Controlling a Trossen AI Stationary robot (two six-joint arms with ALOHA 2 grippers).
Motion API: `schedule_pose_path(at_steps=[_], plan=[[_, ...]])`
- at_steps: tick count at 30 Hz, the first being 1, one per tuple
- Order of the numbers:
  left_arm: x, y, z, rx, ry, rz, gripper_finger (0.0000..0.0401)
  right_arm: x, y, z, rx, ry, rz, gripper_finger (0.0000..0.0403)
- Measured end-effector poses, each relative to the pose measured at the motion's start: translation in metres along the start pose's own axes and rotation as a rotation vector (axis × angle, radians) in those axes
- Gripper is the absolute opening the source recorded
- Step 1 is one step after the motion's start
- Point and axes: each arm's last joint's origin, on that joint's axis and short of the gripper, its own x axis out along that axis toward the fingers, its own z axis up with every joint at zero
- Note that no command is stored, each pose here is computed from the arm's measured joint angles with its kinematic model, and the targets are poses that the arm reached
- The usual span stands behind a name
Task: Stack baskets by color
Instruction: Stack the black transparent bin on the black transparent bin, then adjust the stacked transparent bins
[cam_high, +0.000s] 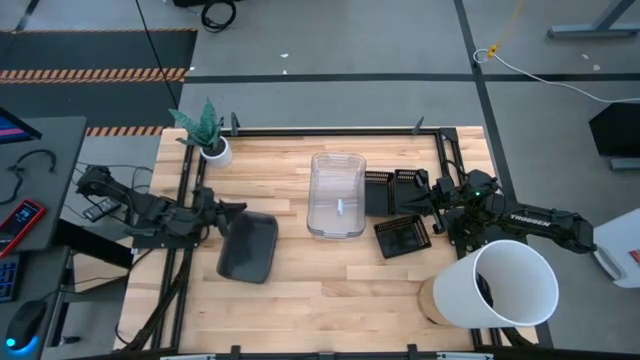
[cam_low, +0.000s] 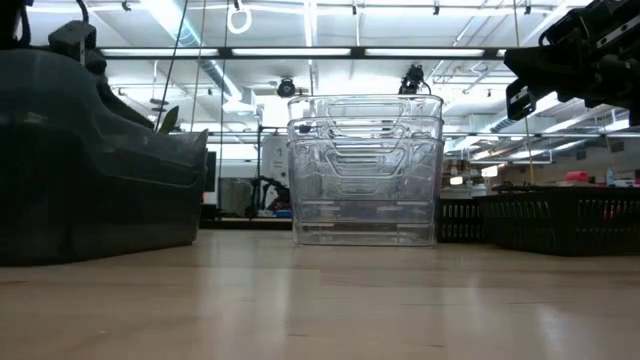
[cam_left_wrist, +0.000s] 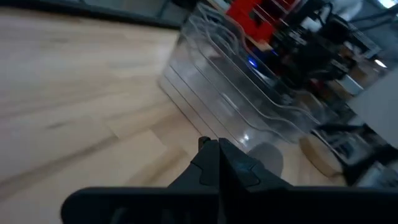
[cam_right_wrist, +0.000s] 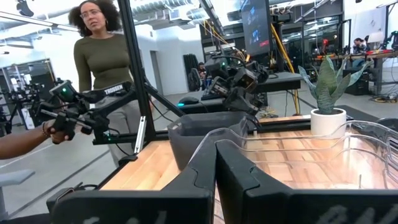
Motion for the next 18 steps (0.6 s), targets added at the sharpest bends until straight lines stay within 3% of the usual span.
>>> schedule_pose_path(at_steps=[8,18], plan=[[-0.001,-0.008,-0.002,-0.003,0.149,-0.159,0.0001,0.0,0.0,0.0,0.0,0.0,0.0,0.0014],[-0.002,-0.018,0.005,0.271,0.043,-0.265,0.0002,0.0,0.0,0.0,0.0,0.0,0.0,0.0014]])
